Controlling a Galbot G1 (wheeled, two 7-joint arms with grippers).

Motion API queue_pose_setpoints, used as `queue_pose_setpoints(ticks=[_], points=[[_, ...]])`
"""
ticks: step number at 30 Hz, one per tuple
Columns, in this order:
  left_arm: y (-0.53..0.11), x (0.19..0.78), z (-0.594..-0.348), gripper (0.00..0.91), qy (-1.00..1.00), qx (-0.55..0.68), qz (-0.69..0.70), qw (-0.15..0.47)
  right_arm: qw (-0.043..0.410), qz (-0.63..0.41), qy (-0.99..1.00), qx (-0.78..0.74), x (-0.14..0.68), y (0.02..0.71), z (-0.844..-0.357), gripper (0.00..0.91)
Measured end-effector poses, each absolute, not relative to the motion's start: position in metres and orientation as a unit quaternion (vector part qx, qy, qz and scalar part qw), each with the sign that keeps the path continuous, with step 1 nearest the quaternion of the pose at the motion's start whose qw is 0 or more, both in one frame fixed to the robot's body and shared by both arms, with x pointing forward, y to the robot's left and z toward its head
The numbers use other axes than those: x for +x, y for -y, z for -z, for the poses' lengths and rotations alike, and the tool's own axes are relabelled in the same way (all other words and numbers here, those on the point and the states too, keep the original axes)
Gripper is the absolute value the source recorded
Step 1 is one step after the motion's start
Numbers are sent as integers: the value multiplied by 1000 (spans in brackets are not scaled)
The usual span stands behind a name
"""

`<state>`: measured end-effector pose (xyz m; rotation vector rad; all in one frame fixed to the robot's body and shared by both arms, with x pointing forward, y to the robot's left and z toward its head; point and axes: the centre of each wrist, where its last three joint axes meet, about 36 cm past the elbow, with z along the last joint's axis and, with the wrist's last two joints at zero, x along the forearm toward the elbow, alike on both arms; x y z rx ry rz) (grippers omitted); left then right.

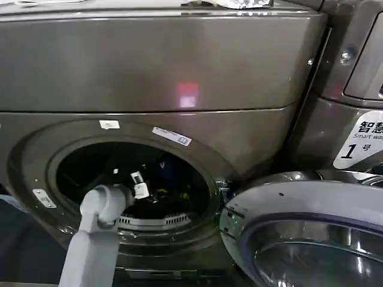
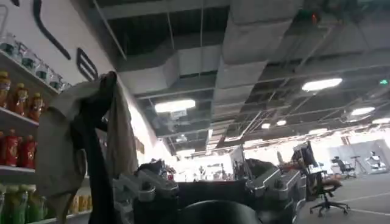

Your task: Grasp the clothes from the dryer.

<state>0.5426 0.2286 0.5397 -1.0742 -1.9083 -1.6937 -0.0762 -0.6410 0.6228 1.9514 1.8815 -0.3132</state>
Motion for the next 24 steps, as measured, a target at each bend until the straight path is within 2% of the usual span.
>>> queue_pose_setpoints(ticks=[24], points=[[-208, 582, -529, 907, 596, -413, 651, 225, 205, 113, -679, 696, -73, 644, -624, 907]])
